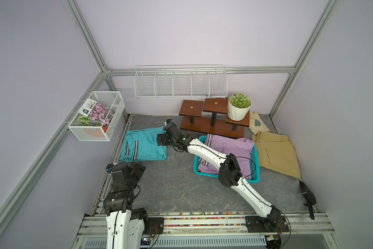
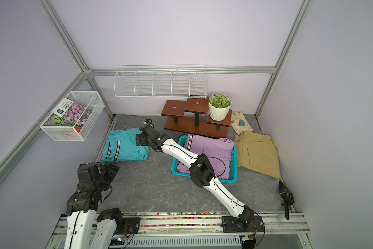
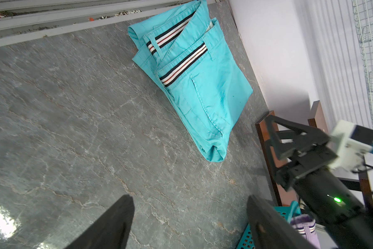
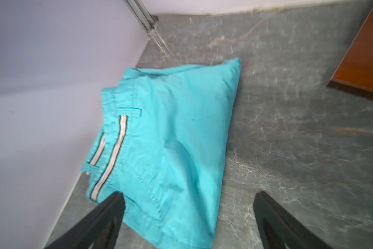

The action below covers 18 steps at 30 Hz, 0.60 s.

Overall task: Put the folded long pants in the basket
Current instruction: Move the long pant to the center of the board.

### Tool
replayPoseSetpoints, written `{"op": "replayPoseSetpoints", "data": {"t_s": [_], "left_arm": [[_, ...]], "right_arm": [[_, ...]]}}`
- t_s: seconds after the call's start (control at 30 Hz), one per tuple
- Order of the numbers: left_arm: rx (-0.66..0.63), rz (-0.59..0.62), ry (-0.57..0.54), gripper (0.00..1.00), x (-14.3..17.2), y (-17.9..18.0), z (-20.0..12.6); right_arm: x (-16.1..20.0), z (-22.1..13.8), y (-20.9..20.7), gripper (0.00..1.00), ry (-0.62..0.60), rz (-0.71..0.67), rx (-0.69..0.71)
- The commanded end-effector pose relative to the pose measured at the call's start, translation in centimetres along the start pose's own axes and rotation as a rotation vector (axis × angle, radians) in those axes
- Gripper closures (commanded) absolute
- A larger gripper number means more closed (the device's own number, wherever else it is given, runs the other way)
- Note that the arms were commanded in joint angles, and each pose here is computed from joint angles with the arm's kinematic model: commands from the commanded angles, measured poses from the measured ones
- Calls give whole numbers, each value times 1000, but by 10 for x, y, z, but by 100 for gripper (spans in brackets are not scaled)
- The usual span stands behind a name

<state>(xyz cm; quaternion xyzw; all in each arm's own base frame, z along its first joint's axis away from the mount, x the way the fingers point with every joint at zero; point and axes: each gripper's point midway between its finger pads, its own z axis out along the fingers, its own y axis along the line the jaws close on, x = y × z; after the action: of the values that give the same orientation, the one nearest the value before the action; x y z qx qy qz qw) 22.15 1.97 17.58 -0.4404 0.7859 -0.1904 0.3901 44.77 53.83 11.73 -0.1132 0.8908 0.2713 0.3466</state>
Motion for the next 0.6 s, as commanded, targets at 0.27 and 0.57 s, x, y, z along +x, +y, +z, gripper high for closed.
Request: {"op": "replayPoseSetpoints", "data": {"t_s": [0.27, 0.57], "left_arm": [[33, 15, -5, 13, 0, -4, -1], [34, 13, -6, 13, 0, -5, -1]], "right_arm": [[46, 51, -27, 4, 124, 106, -73], [56, 64, -8, 12, 147, 174, -208]]}}
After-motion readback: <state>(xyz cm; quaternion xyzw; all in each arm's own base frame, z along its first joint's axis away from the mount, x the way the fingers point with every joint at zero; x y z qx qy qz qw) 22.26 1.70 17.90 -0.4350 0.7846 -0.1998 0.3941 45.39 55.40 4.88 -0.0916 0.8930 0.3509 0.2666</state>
